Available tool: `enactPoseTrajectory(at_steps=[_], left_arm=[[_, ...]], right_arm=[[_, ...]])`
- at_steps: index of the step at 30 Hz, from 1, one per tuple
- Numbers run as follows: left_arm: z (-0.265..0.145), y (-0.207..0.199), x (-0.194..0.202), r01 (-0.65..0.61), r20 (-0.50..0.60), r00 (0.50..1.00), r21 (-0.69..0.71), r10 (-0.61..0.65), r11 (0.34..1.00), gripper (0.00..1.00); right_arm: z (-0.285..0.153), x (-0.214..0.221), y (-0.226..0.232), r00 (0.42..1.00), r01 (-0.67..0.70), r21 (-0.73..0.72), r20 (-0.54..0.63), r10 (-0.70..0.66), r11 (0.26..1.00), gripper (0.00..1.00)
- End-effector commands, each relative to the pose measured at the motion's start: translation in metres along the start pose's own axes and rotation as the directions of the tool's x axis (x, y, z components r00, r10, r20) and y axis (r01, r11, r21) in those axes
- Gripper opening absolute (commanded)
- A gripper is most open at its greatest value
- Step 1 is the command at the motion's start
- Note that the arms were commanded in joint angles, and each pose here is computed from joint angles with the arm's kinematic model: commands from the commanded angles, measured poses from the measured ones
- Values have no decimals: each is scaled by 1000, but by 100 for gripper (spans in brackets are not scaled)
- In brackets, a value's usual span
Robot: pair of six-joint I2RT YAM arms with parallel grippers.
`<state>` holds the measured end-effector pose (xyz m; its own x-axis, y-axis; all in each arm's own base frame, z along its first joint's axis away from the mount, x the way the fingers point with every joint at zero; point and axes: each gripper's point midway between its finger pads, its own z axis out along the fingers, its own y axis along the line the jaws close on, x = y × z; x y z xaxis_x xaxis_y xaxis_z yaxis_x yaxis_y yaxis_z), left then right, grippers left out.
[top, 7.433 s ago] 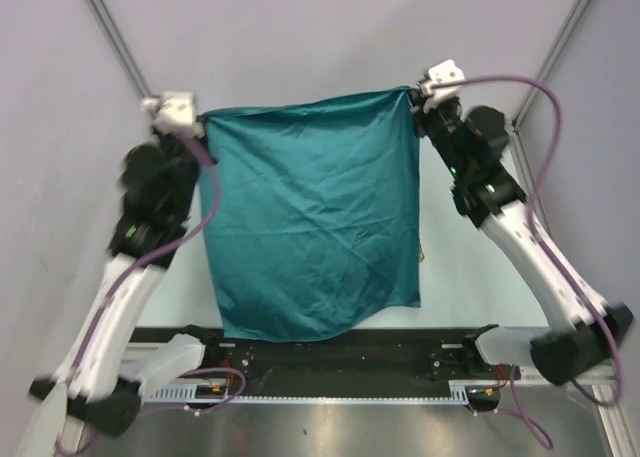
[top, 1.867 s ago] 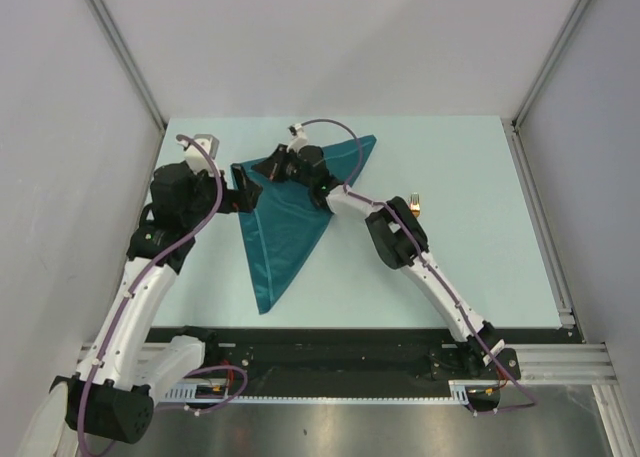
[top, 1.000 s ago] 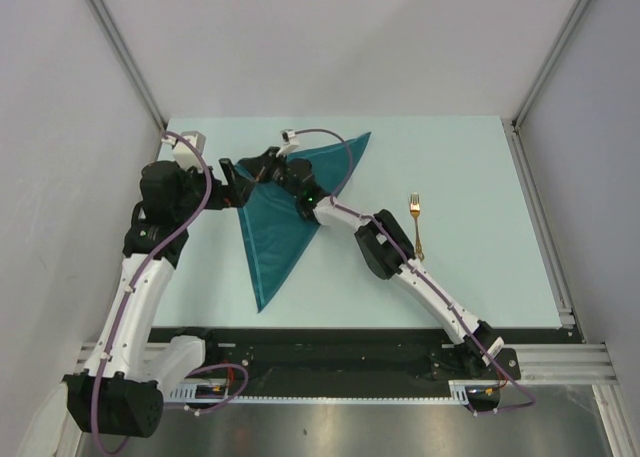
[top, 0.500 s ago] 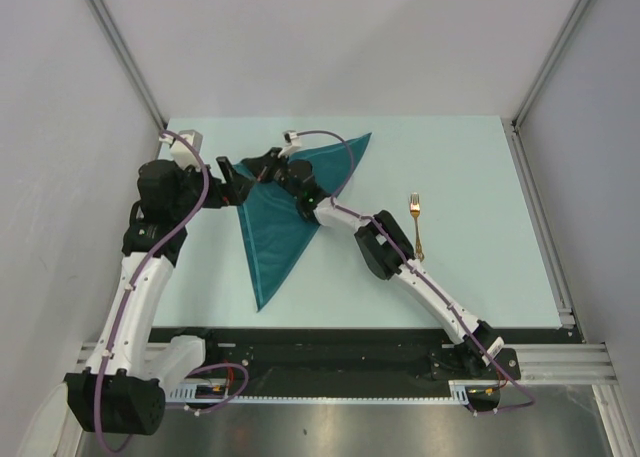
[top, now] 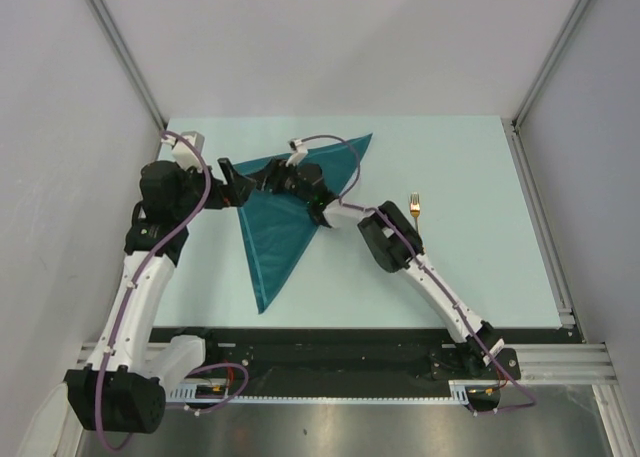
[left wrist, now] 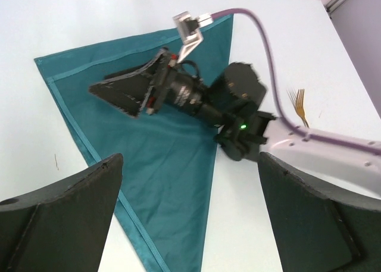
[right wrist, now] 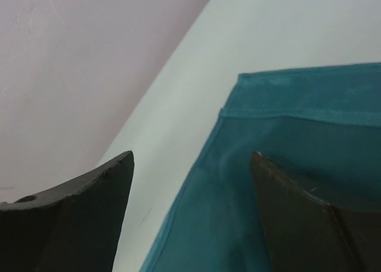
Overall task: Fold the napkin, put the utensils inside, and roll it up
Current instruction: Fold the napkin at the center of the board, then adjust the napkin at the center of the board.
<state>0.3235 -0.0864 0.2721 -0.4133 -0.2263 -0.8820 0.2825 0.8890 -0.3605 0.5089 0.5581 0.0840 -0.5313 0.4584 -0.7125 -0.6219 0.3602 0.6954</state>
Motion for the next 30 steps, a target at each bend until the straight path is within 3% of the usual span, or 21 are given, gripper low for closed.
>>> enactPoseTrajectory(at_steps=[1, 8, 16, 24, 30], left_arm=[[7, 4, 0, 11, 13, 1000, 4, -11, 1000, 100], [19, 15, 24, 7, -49, 999, -108, -12, 994, 98], [26, -15, 105, -20, -221, 975, -134, -10, 991, 95], [18, -3, 190, 94, -354, 920, -211, -166, 973, 84], [3, 10, 208, 118, -354, 909, -286, -219, 951, 77]], right_arm=[[-28, -103, 56, 994, 45, -131, 105, -31, 990, 84], [-110, -175, 44, 997, 76, -26, 37, -75, 997, 84], [-200, -206, -64, 995, -5, 295, -91, 33, 955, 75], [-225, -202, -137, 982, -32, 432, -154, 109, 901, 65], [-228, -205, -170, 979, -79, 461, -130, 155, 884, 61]])
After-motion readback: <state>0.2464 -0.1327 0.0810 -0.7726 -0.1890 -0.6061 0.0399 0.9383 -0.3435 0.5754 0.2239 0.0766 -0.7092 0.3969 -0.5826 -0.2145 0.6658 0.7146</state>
